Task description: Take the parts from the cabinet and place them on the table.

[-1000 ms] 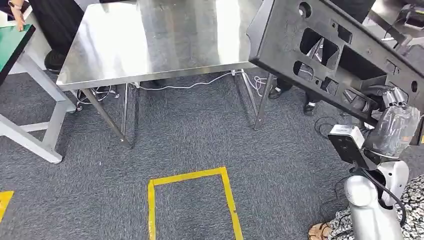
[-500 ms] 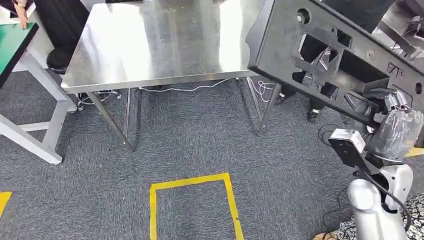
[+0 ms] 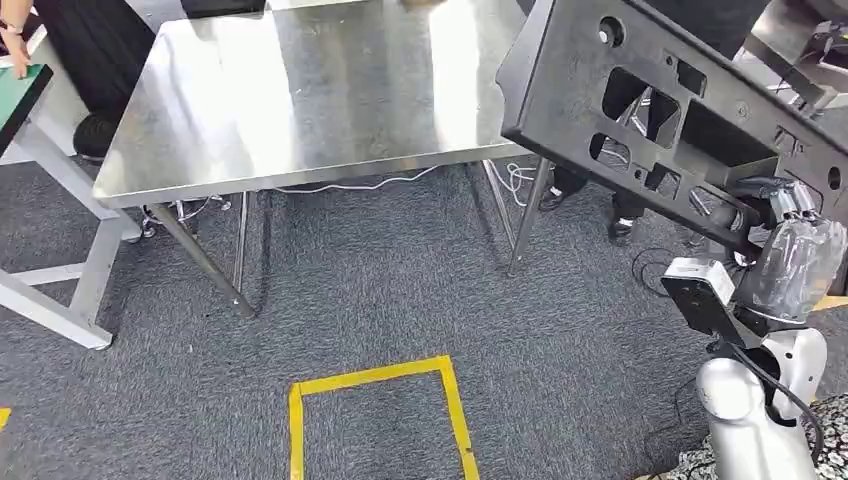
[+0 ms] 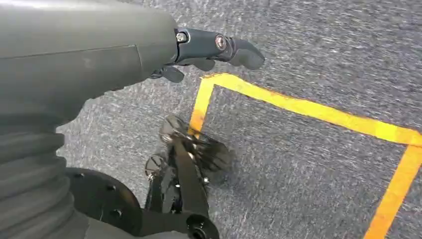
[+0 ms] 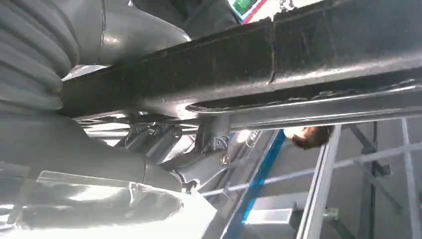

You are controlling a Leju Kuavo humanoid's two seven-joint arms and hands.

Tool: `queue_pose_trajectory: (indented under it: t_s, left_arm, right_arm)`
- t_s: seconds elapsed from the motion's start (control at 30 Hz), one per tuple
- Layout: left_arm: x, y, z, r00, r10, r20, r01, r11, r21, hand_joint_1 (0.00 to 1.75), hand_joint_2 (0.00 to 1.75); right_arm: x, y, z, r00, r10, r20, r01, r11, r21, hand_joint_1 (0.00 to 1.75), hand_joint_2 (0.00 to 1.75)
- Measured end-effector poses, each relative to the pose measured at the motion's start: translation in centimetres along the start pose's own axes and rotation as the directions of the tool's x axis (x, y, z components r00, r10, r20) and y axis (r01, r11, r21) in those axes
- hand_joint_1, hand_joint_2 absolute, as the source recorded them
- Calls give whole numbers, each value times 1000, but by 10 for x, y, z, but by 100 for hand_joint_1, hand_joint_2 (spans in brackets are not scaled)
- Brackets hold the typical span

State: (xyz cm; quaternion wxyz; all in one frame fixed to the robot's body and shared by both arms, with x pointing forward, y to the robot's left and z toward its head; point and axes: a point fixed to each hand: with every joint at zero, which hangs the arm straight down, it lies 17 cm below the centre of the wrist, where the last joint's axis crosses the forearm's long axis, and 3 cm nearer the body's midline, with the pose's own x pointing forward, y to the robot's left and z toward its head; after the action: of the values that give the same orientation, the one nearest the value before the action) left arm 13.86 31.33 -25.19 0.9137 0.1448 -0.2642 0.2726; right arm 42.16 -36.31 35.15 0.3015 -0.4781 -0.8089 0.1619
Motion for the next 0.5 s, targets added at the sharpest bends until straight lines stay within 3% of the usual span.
queue_pose_trajectory:
  t_s: [0.5]
  left_arm:
    - [-2,-6,2,1000,-5,-1,5,1000,-12,0,175]
  right_arm:
    - [-9,-17,9,1000,30,0,-30,1000,-5,175,175]
